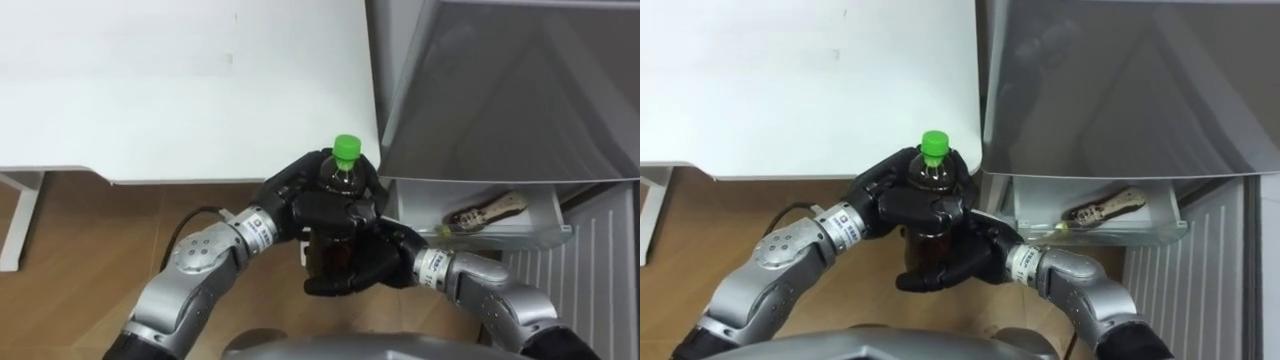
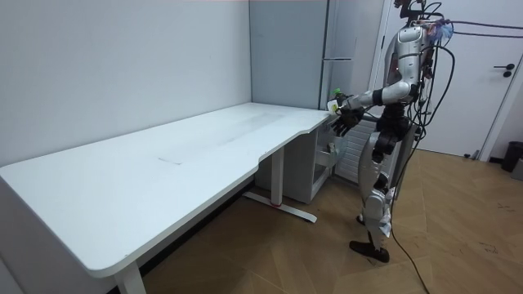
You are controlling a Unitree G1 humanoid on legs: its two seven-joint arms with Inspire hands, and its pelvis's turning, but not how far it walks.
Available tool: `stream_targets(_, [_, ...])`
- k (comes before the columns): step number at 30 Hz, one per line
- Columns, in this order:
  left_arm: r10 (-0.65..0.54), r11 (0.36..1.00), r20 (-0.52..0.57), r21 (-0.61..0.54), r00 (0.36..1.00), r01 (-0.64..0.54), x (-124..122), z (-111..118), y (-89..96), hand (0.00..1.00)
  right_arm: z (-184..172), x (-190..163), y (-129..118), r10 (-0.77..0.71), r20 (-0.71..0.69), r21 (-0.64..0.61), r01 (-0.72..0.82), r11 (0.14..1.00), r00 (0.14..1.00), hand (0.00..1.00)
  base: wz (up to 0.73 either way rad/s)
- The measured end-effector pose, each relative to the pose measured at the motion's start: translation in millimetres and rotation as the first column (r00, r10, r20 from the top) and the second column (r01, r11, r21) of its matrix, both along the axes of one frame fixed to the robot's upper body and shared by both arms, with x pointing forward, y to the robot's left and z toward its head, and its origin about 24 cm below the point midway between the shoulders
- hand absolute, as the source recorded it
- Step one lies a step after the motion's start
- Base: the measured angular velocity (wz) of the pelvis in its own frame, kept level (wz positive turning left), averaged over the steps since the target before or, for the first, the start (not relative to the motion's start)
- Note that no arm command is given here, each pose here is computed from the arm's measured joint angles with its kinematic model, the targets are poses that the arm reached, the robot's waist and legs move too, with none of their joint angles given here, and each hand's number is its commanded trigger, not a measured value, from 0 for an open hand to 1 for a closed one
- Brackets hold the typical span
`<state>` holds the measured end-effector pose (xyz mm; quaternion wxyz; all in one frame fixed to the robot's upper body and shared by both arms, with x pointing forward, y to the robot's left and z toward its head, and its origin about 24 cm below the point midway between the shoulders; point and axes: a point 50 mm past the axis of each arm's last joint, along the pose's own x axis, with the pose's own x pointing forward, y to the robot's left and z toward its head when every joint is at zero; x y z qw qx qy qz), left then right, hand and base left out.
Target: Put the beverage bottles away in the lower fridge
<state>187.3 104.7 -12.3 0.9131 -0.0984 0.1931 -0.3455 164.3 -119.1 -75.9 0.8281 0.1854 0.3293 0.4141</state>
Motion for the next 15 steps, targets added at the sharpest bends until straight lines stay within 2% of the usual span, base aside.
stream_targets(9, [-0.019, 1.0, -0.008, -0.016, 1.0, 0.019, -2.0, -0.4, -3.9, 1.0, 0.5, -0.2, -0.4, 0.002, 0.014, -0.013, -0.002, 1.0, 1.0, 1.0, 0.0])
stream_targets(15, [0.011, 0.997, -0.032, -0.077, 0.999, -0.014, -0.6, 1.3, -2.1, 1.0, 5.6, 1.3, -0.6, 0.028, 0.066, -0.019, -0.026, 0.999, 0.997, 1.0, 0.0])
